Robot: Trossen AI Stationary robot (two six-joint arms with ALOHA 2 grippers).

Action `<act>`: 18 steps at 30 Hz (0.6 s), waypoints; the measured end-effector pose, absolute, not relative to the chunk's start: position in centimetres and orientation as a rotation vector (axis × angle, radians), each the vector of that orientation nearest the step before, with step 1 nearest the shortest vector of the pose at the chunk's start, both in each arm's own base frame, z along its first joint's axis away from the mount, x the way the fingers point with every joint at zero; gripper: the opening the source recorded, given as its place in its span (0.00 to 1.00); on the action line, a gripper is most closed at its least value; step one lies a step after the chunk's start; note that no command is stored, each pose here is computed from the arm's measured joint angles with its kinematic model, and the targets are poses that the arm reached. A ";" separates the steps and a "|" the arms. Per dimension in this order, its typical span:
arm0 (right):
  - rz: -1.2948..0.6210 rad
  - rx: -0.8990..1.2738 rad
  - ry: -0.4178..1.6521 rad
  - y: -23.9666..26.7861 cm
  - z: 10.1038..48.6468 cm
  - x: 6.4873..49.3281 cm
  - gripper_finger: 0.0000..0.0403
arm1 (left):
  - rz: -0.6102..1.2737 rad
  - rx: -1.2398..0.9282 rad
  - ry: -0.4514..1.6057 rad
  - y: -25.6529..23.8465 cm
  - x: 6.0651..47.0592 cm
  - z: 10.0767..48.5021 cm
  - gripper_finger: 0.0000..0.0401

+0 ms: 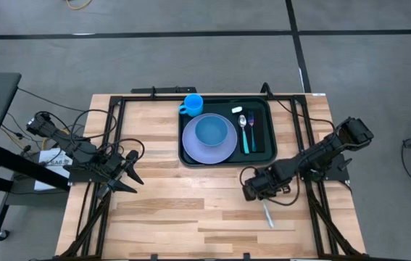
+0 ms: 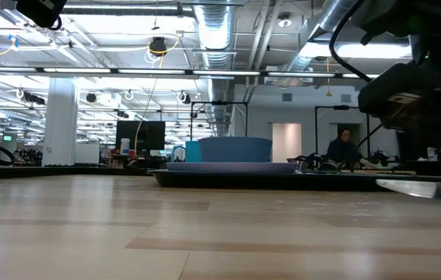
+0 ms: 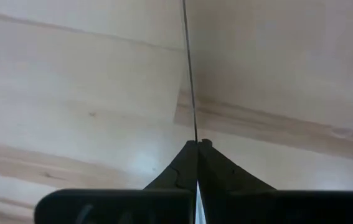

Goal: Set up tray
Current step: Put the blue knife on the black napkin

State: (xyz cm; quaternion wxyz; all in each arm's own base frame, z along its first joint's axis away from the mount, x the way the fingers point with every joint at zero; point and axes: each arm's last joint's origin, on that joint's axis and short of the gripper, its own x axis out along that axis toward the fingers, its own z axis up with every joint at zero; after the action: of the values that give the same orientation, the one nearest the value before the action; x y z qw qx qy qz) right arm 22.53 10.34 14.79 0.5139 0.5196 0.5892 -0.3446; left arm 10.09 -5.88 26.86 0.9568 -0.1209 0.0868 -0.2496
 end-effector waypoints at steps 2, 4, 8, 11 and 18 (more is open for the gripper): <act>-0.822 1.243 1.420 10.5 14.8 22.5 0.00 | -0.507 -0.245 0.176 -5.9 10.1 26.9 0.37; -0.815 1.240 1.422 10.7 14.8 22.4 0.00 | -0.506 -0.245 0.176 -5.9 10.1 26.9 0.37; -0.777 1.257 1.417 11.0 14.9 22.6 0.00 | -0.507 -0.245 0.176 -5.9 10.1 26.9 0.37; -0.736 1.274 1.408 11.1 15.0 22.9 0.00 | -0.506 -0.246 0.177 -5.9 10.1 26.9 0.37; -0.734 1.258 1.315 10.5 15.7 23.1 0.00 | -0.506 -0.245 0.176 -5.9 10.1 26.9 0.37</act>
State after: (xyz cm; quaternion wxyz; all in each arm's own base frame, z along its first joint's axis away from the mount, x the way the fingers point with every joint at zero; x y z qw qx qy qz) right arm 23.13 10.51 15.67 0.5558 0.5328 0.5571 -0.3111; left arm 10.09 -5.88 26.86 0.9568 -0.1209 0.0869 -0.2496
